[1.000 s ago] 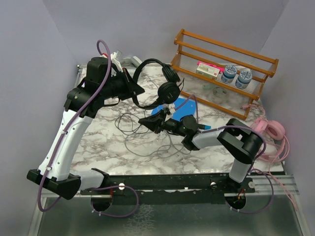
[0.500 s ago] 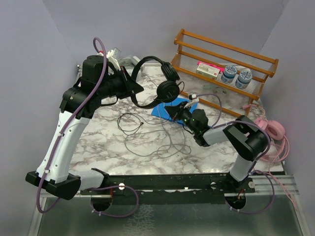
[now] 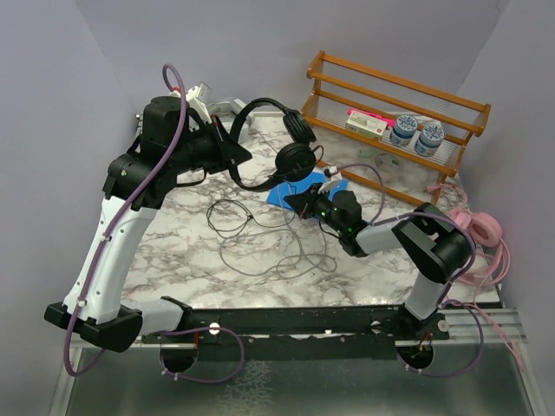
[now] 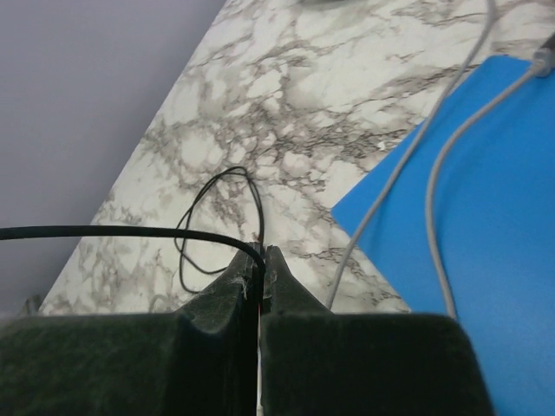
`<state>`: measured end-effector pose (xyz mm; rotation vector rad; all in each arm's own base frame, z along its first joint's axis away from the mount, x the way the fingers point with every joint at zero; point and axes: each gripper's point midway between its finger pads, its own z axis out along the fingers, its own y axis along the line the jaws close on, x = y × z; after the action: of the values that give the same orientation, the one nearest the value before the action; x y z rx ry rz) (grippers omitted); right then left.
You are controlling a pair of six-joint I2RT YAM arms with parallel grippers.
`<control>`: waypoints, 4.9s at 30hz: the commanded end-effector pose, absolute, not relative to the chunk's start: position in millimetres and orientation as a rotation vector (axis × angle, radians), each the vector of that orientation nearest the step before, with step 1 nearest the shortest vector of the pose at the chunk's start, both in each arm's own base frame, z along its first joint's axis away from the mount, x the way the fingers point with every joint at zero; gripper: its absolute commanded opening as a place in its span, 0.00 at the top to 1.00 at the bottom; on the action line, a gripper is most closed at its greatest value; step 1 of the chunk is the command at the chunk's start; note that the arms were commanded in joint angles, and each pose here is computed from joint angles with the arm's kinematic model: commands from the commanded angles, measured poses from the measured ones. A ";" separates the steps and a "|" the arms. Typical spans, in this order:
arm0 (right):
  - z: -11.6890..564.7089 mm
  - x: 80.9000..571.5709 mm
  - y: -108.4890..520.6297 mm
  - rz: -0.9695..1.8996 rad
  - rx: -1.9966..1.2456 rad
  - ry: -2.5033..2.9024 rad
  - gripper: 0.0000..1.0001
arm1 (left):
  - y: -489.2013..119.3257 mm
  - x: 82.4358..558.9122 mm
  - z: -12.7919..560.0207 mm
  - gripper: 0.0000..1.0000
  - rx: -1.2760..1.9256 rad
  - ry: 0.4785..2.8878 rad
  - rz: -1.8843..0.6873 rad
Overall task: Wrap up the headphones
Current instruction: Untie the headphones cable from the headphones.
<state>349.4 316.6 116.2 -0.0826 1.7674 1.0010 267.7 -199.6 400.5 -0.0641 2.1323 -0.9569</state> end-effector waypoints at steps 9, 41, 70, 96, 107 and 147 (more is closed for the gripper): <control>78.5 303.7 317.7 1.038 -0.139 1.902 1.00 | -192.2 291.8 426.0 1.00 -0.094 2.046 -0.885; 157.0 251.2 299.8 0.931 -0.528 1.738 0.99 | -69.5 358.7 387.1 1.00 -0.483 1.952 -0.201; 269.7 358.5 221.7 0.729 -0.243 1.537 1.00 | -92.9 333.2 316.7 1.00 -0.229 2.171 -0.258; 387.1 310.4 261.4 0.932 -0.616 1.417 0.99 | -126.6 340.7 255.8 1.00 -0.115 2.190 -0.206; 274.4 287.9 235.4 0.881 -0.531 1.701 0.99 | -127.0 344.1 298.3 1.00 -0.315 2.091 -0.350; 297.6 354.3 124.3 0.335 0.017 1.731 0.99 | -122.2 317.6 268.1 1.00 -0.112 2.255 -0.285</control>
<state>360.3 138.9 262.6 -0.0169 1.8008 0.3783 312.1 -145.2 265.4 -0.0303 2.2955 -0.4102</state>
